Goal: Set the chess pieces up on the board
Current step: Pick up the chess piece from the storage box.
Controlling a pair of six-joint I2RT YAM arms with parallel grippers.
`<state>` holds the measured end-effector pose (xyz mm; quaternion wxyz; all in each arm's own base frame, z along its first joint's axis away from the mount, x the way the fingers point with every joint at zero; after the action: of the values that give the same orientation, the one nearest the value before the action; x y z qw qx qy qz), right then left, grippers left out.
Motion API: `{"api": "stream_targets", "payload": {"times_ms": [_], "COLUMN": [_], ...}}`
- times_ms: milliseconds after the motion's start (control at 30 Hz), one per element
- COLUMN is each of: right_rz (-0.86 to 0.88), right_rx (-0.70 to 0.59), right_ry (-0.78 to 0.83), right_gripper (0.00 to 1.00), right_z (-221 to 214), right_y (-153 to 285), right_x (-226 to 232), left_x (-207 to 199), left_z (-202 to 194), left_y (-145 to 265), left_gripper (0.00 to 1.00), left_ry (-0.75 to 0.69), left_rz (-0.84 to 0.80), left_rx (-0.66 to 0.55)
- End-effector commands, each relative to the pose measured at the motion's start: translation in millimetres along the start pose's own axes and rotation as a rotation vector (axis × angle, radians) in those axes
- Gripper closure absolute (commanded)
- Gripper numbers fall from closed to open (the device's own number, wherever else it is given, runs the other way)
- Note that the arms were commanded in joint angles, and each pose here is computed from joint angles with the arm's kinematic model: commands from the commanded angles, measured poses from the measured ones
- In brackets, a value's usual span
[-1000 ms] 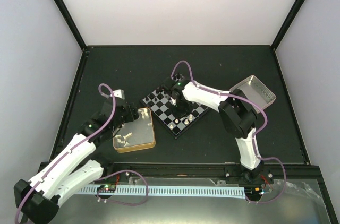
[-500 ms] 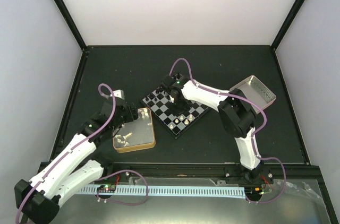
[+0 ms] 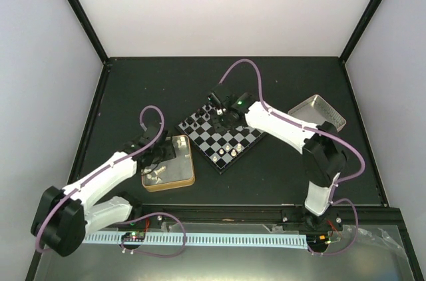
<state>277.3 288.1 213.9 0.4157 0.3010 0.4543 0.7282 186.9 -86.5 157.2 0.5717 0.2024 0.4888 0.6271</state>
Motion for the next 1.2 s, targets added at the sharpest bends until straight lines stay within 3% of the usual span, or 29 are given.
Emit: {"api": "stream_targets", "payload": {"times_ms": [0, 200, 467, 633, 867, 1167], "right_rz": [0.008, 0.027, 0.060, 0.061, 0.068, 0.064], "right_rx": [-0.076, -0.078, -0.112, -0.112, -0.110, -0.115], "right_ry": [-0.063, -0.061, -0.049, -0.031, -0.026, -0.033], "right_gripper": [0.71, 0.71, 0.71, 0.71, 0.71, 0.72], "right_z": [0, -10, -17, -20, -25, -28], "right_y": [3, 7, 18, 19, 18, 19], "right_x": [-2, -4, -6, -7, -8, -9], "left_x": [-5, 2, 29, 37, 42, 38], "left_z": [3, 5, 2, 3, 4, -1], "left_y": [-17, -32, -16, -19, -29, -33], "left_gripper": [0.54, 0.69, 0.51, 0.51, 0.59, 0.79], "left_ry": [0.125, 0.235, 0.304, 0.326, 0.337, 0.302], "left_rz": [-0.032, 0.053, 0.233, 0.271, 0.309, 0.302], "left_rx": [0.018, -0.036, -0.165, -0.198, -0.178, -0.046]}}
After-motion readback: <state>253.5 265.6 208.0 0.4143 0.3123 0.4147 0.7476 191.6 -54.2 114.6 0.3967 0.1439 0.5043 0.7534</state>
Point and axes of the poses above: each gripper's point midway between its finger pads, its own y axis back along the fingers, its own x axis along the line the jaws close on, z = x × y, the point moved 10 cm from there along y, back along the fingers, and after that the axes turned 5 degrees about y, right-handed, at the moved point
